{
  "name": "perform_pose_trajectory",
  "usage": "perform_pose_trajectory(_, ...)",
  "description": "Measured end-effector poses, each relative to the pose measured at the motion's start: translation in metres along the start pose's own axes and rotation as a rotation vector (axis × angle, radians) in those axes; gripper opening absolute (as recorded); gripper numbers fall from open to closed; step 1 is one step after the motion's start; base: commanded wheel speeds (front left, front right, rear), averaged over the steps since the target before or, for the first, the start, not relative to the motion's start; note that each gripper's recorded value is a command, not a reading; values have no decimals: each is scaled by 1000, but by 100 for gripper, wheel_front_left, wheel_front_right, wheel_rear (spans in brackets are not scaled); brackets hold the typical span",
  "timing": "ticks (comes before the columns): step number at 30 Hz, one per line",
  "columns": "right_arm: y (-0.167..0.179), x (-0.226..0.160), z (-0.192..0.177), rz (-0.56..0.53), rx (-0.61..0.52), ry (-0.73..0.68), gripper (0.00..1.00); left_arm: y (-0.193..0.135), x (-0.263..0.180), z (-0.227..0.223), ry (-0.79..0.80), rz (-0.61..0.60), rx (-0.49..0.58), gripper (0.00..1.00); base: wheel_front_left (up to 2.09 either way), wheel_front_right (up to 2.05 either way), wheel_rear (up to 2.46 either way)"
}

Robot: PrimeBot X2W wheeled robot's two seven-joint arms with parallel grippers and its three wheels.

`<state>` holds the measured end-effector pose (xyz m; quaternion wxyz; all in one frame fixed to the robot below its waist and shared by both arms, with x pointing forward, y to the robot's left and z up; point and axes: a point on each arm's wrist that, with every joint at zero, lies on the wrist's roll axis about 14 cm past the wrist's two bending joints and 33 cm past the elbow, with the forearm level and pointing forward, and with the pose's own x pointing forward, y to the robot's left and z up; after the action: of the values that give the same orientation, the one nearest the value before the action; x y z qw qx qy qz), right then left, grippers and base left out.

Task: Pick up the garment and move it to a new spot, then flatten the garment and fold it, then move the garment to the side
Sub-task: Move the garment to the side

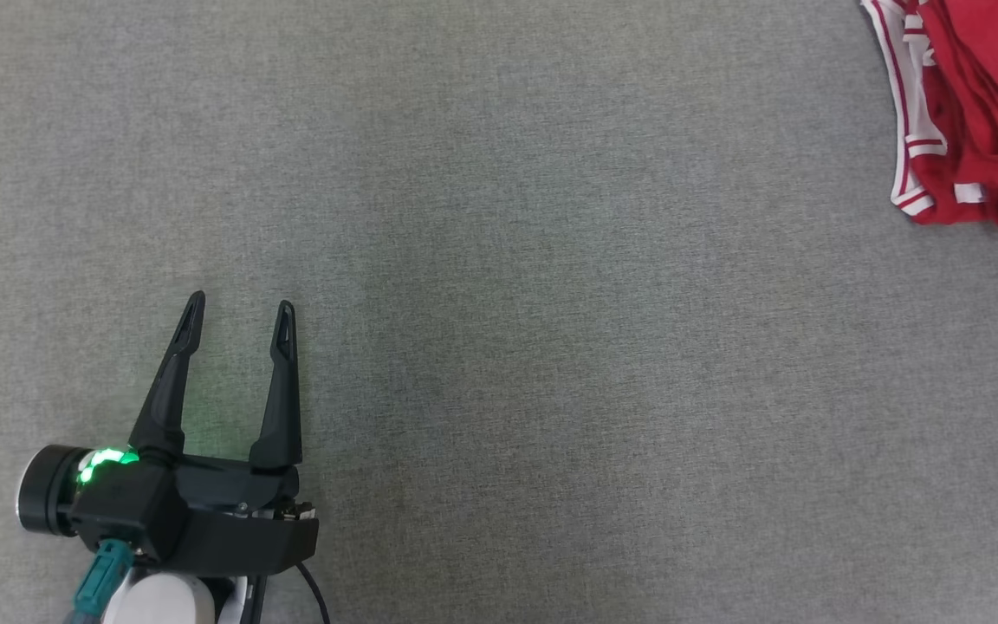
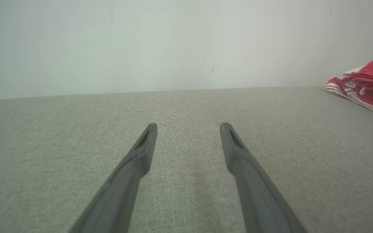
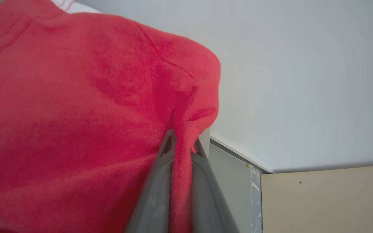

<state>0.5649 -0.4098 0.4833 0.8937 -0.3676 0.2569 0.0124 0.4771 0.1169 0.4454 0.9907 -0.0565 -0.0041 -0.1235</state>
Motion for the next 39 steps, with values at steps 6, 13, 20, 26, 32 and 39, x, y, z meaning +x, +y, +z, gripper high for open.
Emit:
perform_pose_trajectory(6, -3, 4, 0, -8, -24, 12, 0, 5, -2, 2, -3, 14, 6, 100, 0, 0, 0)
perform_pose_trajectory(13, -5, 3, -7, -20, -10, 61, 100, 8, -2, 2, -5, 23, 8, 100, 0, 0, 0)
perform_pose_trajectory(20, -23, -6, 13, -70, 35, -9, 100, 7, -6, 9, -14, 31, 1, 100, 0, 0, 0)
perform_pose_trajectory(26, -18, -19, 64, -80, 211, -214, 100, 12, -25, 15, -3, 63, -4, 100, 0, 0, 0)
perform_pose_trajectory(32, 11, -42, 96, -22, 280, -352, 100, 17, -50, 24, -1, 98, -2, 100, 0, 0, 0)
perform_pose_trajectory(39, 27, -89, 132, 10, 439, -554, 100, 18, -74, 42, -32, 120, 2, 100, 0, 0, 0)
